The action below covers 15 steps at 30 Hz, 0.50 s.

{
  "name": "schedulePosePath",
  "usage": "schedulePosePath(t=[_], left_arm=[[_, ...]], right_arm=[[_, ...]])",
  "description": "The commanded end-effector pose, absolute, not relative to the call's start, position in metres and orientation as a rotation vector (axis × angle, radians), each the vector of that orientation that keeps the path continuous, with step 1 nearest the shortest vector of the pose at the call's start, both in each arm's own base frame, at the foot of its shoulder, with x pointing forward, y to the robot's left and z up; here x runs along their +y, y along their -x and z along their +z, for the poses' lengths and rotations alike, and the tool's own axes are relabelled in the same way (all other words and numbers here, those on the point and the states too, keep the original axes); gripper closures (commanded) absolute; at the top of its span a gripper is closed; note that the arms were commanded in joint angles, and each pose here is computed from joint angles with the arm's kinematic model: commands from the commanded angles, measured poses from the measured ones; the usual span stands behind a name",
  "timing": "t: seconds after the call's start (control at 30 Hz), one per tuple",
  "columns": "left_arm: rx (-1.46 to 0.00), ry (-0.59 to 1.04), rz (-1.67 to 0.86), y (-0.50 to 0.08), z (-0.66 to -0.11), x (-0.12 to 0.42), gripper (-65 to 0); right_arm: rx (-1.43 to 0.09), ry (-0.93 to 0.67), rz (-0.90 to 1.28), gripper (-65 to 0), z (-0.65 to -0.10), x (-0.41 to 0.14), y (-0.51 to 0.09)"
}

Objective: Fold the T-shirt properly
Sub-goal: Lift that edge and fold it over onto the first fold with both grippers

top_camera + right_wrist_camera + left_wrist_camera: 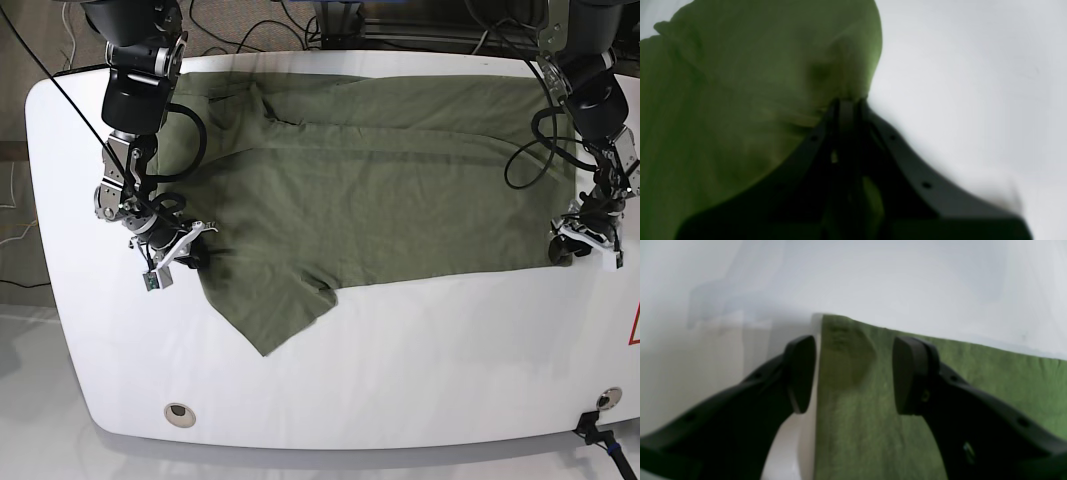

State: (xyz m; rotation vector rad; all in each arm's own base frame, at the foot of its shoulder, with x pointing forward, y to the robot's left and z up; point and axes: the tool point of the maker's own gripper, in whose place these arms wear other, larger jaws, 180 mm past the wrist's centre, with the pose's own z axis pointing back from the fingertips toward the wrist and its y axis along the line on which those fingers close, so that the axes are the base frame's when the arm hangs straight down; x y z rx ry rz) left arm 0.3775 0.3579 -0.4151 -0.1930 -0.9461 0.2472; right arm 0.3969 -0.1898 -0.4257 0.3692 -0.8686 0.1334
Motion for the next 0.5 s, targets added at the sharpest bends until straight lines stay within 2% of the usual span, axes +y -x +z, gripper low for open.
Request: schedulePosePath(t=[0.0, 0.37, 0.47], left_arm=[[-0.937, 0.179, 0.232, -0.381, -0.41, 0.362, -34.3], [-0.896, 0.292, 0.182, -0.382, -0.426, 0.316, -34.3], [-0.896, 0.29, 0.185, -0.381, -0.426, 0.318, -34.3]], right_arm=[[-0.904, -0.358, 0.144, 0.0, -0.414, -0.196, -0.405], [-0.922, -0.361, 0.138, 0.0, -0.413, -0.196, -0.405], [-0.922, -0.361, 0.138, 0.0, -0.413, -0.196, -0.405]])
